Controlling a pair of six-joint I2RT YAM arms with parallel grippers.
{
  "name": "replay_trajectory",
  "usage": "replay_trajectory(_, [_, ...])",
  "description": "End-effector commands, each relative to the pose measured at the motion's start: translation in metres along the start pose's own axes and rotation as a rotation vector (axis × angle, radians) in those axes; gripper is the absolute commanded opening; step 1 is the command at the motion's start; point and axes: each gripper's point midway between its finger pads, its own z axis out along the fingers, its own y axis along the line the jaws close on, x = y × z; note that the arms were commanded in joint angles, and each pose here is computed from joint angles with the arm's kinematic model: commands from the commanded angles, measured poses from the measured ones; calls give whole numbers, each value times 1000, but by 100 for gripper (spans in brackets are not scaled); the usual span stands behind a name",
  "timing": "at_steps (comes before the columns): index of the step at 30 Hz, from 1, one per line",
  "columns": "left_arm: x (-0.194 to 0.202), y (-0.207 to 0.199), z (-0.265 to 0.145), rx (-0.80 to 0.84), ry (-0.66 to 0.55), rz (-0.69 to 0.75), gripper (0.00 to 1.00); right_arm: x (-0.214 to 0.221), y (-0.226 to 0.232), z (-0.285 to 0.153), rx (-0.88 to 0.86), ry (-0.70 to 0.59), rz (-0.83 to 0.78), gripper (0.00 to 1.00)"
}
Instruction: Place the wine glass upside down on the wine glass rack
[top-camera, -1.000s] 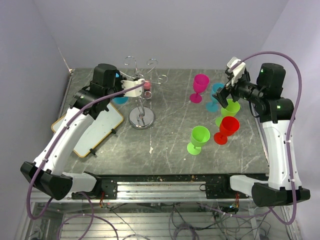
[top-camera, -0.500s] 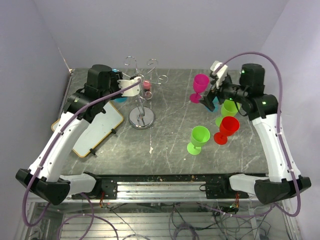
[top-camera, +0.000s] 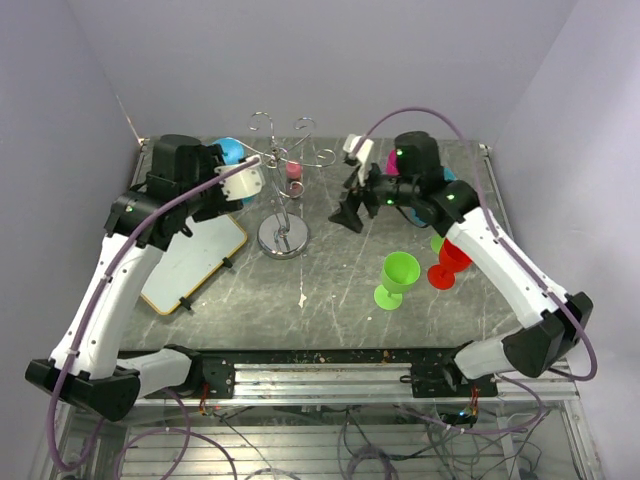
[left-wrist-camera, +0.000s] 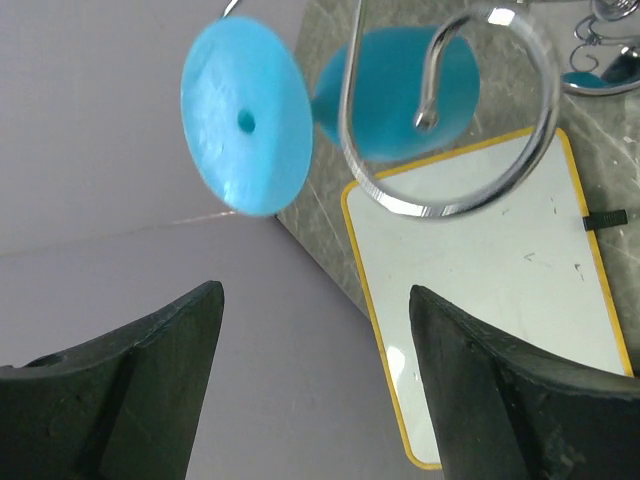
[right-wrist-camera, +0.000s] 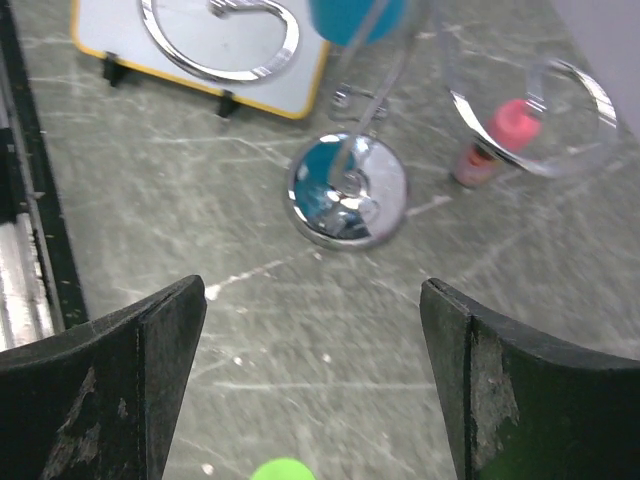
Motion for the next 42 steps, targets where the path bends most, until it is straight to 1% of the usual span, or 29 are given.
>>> replay_trajectory(1, [1, 9, -26, -11, -69, -87, 86, -26, 21, 27, -29, -56, 31, 87])
replay_trajectory(6, [11, 21, -33, -56, -73, -155, 86, -42, 39, 52, -43, -65, 85, 86])
replay_trajectory(13, [13, 38, -43, -111, -83, -198, 85, -65, 38, 71, 2, -77, 111, 84])
replay_trajectory(18, [11, 38, -43, -108, -96, -199, 85, -74, 28, 79, 72, -71, 126, 83])
replay_trajectory(20, [7, 35, -42, -92, -119, -205, 85, -75, 21, 79, 112, -65, 126, 82])
replay_trajectory(25, [-12, 17, -40, 3, -216, -234, 82, -73, 5, 74, 201, -51, 105, 74])
replay_trajectory(28, [-19, 10, -39, 42, -252, -254, 81, -69, 1, 72, 220, -37, 89, 73])
replay_trajectory(35, [-28, 5, -41, 80, -294, -285, 80, -62, -4, 65, 255, -12, 46, 67])
replay_trajectory(42, [-35, 2, -48, 107, -324, -291, 80, -58, -12, 54, 291, 4, 14, 64])
